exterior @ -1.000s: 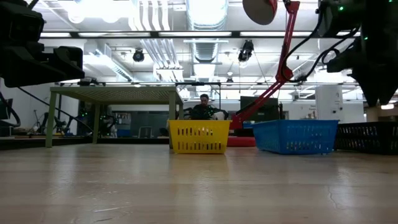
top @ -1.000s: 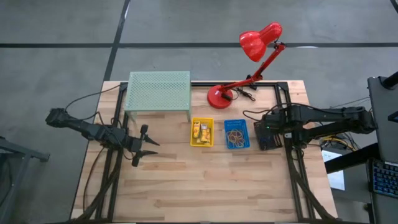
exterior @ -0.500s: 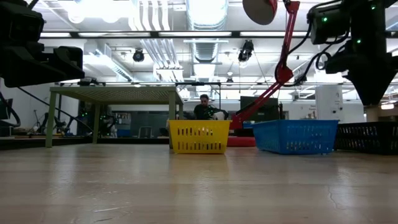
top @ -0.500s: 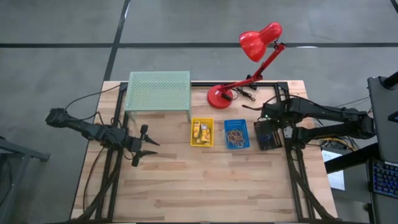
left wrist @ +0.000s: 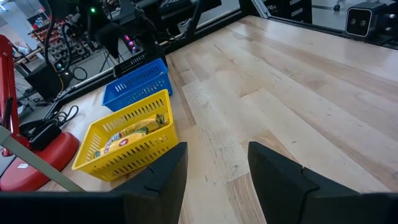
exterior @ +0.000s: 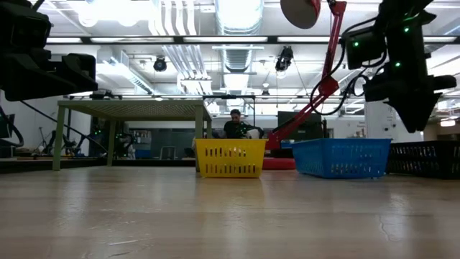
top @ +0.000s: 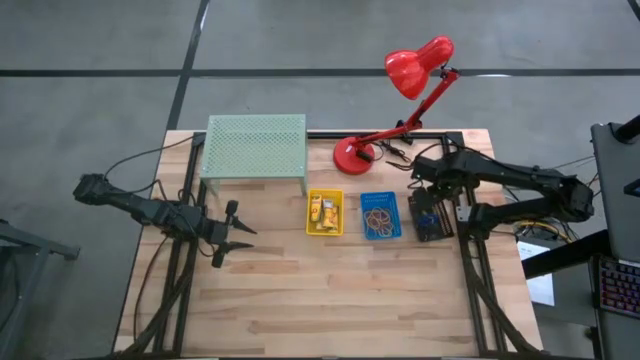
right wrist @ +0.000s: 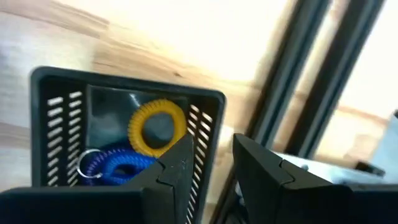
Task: Pick & Place Office Desk Supplies
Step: Put the black basket filled with spring keychains on the shelf
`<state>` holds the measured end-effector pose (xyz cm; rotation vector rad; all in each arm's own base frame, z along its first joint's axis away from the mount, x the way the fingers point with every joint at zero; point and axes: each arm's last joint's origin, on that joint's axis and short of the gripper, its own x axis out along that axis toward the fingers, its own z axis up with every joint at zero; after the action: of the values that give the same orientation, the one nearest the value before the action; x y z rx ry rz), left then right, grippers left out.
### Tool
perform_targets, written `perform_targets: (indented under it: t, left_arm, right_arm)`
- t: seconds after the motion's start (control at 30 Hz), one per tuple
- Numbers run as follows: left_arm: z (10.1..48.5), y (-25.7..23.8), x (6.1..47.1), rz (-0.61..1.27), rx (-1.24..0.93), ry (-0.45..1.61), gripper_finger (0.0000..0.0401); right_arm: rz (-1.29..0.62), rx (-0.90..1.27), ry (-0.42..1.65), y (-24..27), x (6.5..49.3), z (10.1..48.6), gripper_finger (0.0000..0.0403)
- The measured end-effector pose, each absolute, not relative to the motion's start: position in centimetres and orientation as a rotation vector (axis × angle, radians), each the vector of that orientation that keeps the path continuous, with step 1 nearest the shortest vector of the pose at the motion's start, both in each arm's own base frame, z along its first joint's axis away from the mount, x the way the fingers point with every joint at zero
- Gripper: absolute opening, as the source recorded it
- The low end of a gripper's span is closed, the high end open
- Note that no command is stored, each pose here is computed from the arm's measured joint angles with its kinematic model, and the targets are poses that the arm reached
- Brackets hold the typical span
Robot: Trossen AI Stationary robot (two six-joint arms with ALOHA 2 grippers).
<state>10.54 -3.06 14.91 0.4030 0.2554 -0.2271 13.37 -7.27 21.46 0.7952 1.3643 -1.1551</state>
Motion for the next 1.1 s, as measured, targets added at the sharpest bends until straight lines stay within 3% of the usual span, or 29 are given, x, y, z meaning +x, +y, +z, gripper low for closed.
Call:
perform_targets:
  t: [1.1]
  left_arm:
    - [14.9,-3.0,10.5,-0.226,0.403,0.256,0.0173]
  right_arm:
    - [-1.137,0.818,1.611,-9.9,14.8,17.8,0.0114]
